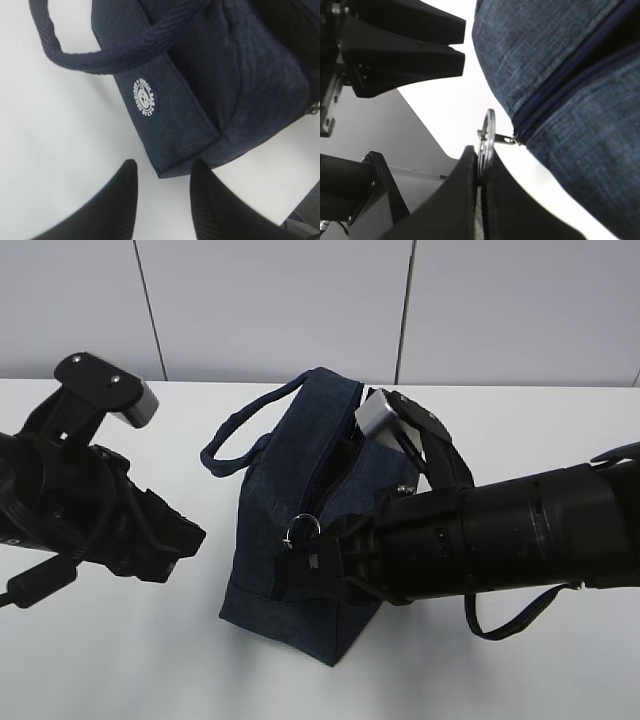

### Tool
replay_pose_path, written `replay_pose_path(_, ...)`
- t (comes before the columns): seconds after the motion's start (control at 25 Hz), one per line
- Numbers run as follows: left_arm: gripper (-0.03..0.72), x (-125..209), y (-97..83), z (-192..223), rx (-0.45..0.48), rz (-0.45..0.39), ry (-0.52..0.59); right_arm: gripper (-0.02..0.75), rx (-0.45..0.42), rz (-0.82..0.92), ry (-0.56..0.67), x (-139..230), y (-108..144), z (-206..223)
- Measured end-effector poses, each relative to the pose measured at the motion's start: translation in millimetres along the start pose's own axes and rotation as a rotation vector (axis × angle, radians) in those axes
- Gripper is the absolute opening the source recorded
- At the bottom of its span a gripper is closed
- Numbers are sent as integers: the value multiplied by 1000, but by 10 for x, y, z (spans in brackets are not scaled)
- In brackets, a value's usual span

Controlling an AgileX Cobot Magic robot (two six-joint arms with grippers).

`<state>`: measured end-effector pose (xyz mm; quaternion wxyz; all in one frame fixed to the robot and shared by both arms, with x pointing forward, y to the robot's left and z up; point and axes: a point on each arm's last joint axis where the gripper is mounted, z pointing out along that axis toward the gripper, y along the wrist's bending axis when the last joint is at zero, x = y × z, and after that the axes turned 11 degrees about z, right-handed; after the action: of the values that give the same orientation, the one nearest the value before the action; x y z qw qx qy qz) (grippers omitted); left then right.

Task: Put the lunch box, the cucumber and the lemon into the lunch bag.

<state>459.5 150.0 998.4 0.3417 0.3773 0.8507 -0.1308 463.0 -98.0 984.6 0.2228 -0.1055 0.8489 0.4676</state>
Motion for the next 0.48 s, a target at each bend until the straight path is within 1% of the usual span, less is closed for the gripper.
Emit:
replay_pose_path(0.12,241,10,-12,51,9,-18,8,0,-2,5,1,1,1,0)
replay_pose_path(0.2,259,0,-21,54,15,-32,-2,0,-2,7,1,1,1,0)
replay_pose_path(0.24,276,-2,-23,54,17,-40,-5,0,-2,10,1,1,1,0)
replay_pose_path(0.36,363,-13,-36,54,26,-70,-15,0,-2,13,0,-2,3,0)
replay_pose_path(0.48,416,-25,-43,50,35,-75,-16,0,-2,13,0,-2,3,0)
